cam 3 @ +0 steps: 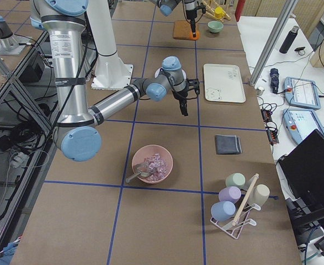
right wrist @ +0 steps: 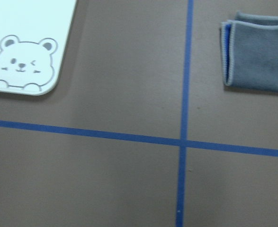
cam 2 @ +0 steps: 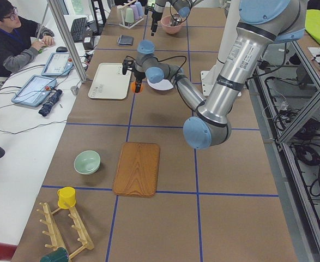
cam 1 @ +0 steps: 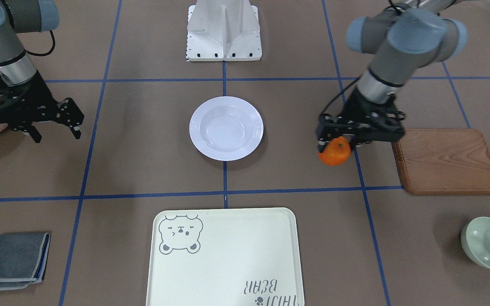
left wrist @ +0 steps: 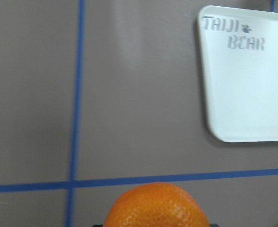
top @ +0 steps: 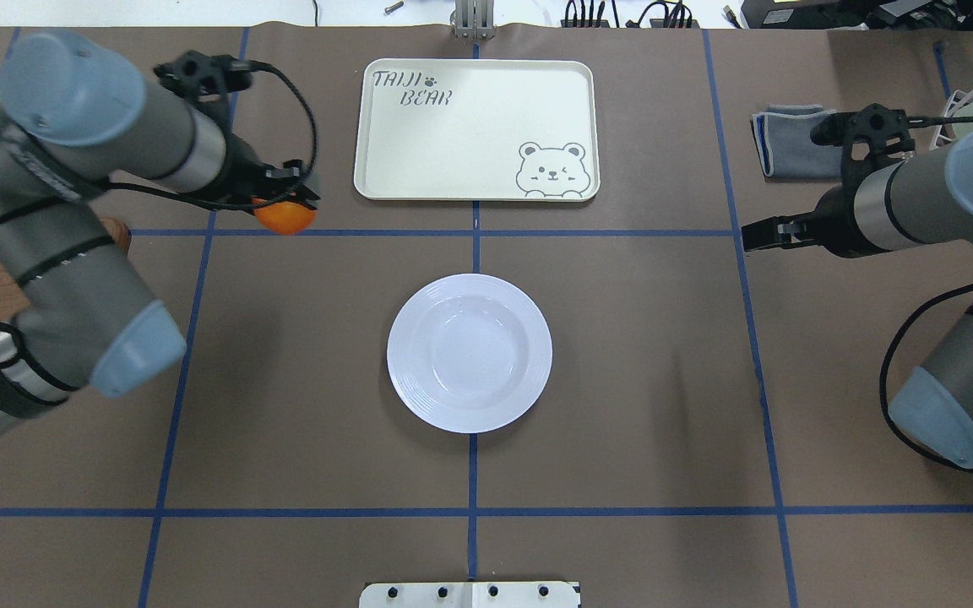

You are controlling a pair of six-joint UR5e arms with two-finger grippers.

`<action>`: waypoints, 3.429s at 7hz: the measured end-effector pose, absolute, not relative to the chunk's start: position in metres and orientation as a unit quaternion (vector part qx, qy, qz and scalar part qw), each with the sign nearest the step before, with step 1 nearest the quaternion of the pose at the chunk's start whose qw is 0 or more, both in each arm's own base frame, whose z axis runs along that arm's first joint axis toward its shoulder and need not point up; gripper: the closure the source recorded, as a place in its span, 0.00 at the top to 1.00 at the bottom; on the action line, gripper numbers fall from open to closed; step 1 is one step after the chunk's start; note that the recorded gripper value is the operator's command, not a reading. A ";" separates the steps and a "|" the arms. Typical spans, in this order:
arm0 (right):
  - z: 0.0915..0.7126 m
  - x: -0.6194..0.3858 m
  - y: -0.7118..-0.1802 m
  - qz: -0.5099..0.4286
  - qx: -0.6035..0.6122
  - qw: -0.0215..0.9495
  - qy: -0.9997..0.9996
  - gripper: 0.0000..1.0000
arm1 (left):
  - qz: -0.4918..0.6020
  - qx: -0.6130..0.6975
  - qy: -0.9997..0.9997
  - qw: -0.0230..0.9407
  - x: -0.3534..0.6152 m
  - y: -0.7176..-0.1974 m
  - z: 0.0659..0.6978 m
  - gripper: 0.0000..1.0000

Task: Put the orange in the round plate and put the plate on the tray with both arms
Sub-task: 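Carry the orange with the left gripper onto the white plate while the right arm approaches, then release the orange and withdraw the left arm while the right gripper nears the plate, then grasp the rim of the white plate nearest the robot with the right gripper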

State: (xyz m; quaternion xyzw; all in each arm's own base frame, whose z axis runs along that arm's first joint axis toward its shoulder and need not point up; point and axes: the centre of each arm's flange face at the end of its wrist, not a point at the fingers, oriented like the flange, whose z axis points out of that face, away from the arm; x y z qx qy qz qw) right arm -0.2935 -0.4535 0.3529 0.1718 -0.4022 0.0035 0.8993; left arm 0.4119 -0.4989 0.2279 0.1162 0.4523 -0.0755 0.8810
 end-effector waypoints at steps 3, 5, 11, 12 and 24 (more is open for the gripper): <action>0.304 -0.361 -0.429 -0.042 0.196 0.883 -0.425 1.00 | -0.088 0.119 0.425 0.893 0.552 -0.432 0.173 0.00; 0.297 -0.388 -0.414 -0.048 0.208 0.883 -0.419 1.00 | -0.086 0.113 0.409 0.901 0.617 -0.409 0.162 0.02; 0.298 -0.402 -0.406 -0.050 0.205 0.885 -0.415 1.00 | -0.065 0.123 0.422 0.896 0.612 -0.391 0.148 0.99; 0.300 -0.400 -0.407 -0.046 0.208 0.886 -0.411 1.00 | -0.050 0.125 0.436 0.890 0.565 -0.417 0.139 0.99; 0.249 -0.486 -0.318 0.271 0.074 0.820 -0.498 1.00 | 0.063 0.075 0.434 0.896 -0.109 -0.548 0.663 0.99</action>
